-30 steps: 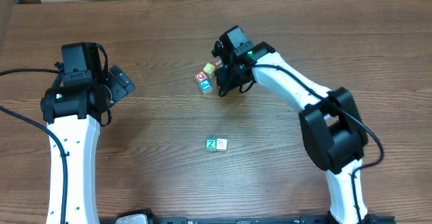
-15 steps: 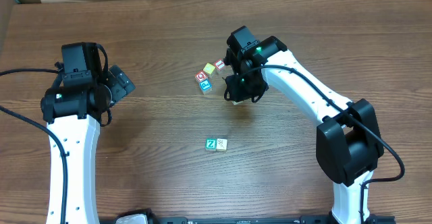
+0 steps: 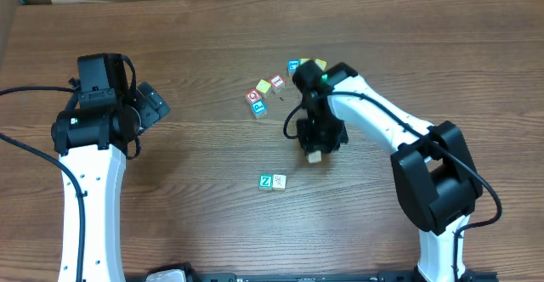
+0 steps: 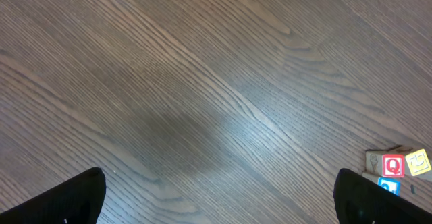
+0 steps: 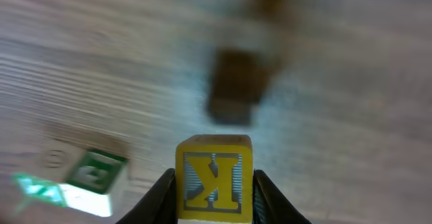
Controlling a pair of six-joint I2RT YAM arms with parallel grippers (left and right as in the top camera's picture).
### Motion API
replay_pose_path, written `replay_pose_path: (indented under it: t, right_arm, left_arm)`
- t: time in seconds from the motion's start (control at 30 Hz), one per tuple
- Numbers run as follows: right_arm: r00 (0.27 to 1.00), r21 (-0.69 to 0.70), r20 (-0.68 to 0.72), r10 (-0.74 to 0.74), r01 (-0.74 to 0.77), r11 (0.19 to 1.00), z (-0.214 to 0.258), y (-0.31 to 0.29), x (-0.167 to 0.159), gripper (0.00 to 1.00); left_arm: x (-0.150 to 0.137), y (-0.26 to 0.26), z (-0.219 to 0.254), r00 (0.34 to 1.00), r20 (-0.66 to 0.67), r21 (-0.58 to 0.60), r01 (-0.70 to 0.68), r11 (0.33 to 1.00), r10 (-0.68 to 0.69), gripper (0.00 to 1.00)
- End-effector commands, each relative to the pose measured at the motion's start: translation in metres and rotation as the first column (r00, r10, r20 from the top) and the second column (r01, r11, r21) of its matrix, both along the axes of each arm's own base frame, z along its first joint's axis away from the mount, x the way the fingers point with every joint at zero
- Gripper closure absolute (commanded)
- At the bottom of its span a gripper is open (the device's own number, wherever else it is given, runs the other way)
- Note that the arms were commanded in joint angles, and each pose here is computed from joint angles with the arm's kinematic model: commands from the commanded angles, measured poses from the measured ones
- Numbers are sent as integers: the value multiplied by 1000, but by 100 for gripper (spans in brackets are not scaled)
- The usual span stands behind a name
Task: Flip 4 blocks
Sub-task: 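Carry the yellow K block beside the cream block and release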
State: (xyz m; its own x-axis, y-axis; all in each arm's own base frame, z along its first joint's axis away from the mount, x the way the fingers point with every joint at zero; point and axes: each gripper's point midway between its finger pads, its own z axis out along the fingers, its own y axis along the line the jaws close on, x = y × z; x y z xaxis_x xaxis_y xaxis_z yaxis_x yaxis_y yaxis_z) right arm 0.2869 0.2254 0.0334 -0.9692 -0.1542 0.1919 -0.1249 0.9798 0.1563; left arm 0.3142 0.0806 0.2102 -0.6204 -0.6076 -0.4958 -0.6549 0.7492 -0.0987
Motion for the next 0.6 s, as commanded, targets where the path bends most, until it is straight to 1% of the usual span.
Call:
replay_pose_path:
  t: [0.0,0.2,0.33,0.37,0.43,0.5,0.57]
  right_arm:
    - [998,-9,-33,-59,58,998,0,7,-17,80]
    - [998,-16,-64,3,-4,1000,-3,25,-44,78]
    - [996,-29,-74,46,-48,998,-2,33,-58,65]
    - [995,-34,-80,51,-53,998,-2,33,-61,61]
    - [995,-38,-85,51,-54,998,-2,32,-62,48]
    - [995,-37,-84,45,-49,998,-1,31,-60,45]
    - [996,-34,-81,36,-39,999,-1,30,-57,44]
  left_arm:
    - [2,3,3,1000,5,10,-14,1000,14,0]
    - [2,3,3,1000,5,10,-14,1000,14,0]
    - [2,3,3,1000,5,10,-14,1000,14,0]
    - [2,3,3,1000,5,10,-14,1000,14,0]
    - [2,3,3,1000,5,10,-14,1000,14,0]
    - [2,3,3,1000,5,10,-14,1000,14,0]
    - [2,3,3,1000,5,10,-14,1000,14,0]
